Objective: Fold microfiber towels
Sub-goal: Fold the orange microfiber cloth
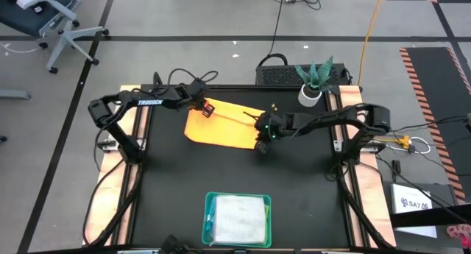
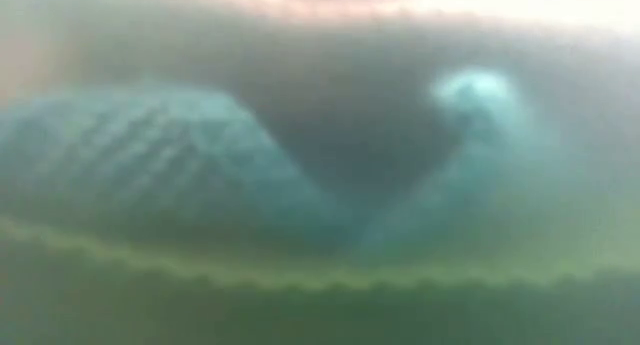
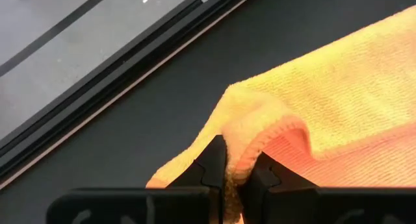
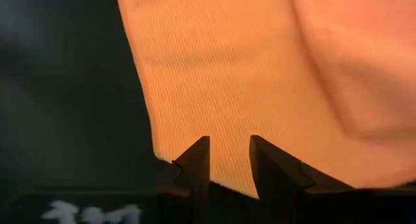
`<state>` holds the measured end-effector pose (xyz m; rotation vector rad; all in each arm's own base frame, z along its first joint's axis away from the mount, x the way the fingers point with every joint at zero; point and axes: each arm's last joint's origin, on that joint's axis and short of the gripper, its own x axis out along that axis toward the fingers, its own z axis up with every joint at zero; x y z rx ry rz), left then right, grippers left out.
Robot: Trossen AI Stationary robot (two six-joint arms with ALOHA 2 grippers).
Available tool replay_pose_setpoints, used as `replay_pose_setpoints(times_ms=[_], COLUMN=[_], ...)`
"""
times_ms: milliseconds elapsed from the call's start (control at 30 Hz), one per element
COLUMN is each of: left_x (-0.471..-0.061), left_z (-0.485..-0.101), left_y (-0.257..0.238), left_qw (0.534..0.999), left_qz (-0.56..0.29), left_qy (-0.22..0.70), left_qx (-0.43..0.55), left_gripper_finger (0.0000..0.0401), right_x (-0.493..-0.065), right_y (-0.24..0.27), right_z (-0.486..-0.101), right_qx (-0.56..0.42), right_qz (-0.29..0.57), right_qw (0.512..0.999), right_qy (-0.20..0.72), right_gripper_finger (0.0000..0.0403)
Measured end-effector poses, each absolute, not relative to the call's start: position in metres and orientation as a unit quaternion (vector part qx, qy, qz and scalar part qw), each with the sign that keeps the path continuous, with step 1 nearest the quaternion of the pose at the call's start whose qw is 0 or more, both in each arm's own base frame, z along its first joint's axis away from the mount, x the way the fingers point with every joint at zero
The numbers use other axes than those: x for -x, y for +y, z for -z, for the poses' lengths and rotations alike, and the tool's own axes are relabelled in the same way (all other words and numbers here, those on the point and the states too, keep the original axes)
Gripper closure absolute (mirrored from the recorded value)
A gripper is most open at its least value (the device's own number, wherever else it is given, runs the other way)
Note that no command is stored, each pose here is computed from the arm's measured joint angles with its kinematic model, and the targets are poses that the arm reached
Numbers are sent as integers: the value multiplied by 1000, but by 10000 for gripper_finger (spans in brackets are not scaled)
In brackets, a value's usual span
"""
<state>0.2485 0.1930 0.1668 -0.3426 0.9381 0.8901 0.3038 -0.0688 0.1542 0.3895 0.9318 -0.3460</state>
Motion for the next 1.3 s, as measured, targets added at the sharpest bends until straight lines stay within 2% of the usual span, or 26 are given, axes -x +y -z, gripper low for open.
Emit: replay_pose_setpoints(times_ms=[433, 833, 1000, 1300], left_x=[-250, -263, -266, -262], left_z=[-163, -162, -171, -197], left_y=[180, 141, 131, 149], left_qw=[775, 767, 779, 808], left_qz=[-391, -354, -359, -360], left_qy=[465, 501, 487, 450], left_qx=[175, 186, 162, 118], left_gripper_finger=[375, 375, 375, 372], right_x=[-314, -305, -303, -303], right_y=[-59, -21, -10, -7], right_z=[-129, -127, -129, -129], right_qx=[-190, -198, -197, -206], right_qz=[135, 69, 60, 65], right_qw=[853, 813, 811, 806], right_qy=[466, 544, 548, 551], right_gripper_finger=[308, 308, 308, 308])
